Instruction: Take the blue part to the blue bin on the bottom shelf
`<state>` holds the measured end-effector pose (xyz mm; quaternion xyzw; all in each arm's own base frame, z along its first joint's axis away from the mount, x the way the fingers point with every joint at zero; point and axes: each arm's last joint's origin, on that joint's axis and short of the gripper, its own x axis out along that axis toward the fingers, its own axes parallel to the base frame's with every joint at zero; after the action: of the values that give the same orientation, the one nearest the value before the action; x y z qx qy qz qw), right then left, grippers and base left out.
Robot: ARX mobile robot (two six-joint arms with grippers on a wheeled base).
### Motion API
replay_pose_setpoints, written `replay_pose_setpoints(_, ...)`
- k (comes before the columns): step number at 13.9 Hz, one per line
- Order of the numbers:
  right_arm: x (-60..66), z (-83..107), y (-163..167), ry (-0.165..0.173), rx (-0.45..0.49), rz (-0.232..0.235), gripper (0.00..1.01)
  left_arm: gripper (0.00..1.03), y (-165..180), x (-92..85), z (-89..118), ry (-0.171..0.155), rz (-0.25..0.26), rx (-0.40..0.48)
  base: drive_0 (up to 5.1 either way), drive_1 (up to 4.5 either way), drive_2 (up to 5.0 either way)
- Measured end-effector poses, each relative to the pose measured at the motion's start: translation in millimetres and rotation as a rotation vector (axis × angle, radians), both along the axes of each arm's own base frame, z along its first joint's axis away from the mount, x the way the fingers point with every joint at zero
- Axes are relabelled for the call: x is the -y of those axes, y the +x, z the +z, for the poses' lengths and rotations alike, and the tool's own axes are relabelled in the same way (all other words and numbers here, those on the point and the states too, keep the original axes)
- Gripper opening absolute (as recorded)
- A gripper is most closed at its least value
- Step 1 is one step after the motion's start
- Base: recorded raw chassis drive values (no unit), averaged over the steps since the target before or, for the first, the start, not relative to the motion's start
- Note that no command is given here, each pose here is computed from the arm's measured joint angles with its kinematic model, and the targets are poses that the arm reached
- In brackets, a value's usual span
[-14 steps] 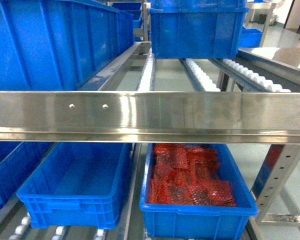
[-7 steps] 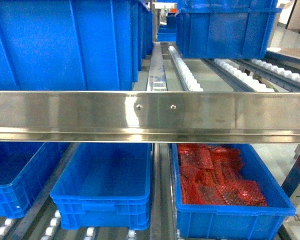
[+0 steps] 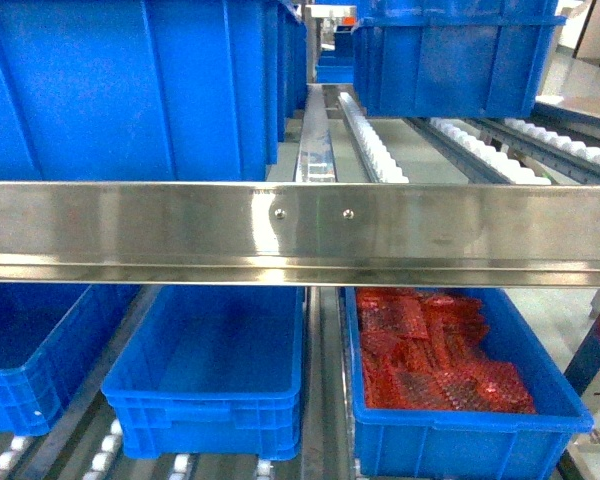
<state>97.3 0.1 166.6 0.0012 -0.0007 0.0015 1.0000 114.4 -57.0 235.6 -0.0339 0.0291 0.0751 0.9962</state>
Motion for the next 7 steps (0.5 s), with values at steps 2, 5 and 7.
replay_pose_setpoints(2,0.0,0.0,0.0,0.000,0.000,0.000,0.98,0.43,0.0,0.0,0.0,0.000,0.000,0.000,0.0,0.00,0.0)
replay_pose_setpoints(5,0.0,0.3,0.0,0.000,0.003,0.000,0.98,0.43,0.0,0.0,0.2,-0.002,0.000,0.002,0.0,0.00,0.0)
replay_pose_setpoints(7,0.1,0.3,0.0,0.000,0.003,-0.002,0.98,0.43,0.0,0.0,0.3,-0.002,0.000,0.003,0.0,0.00,0.0)
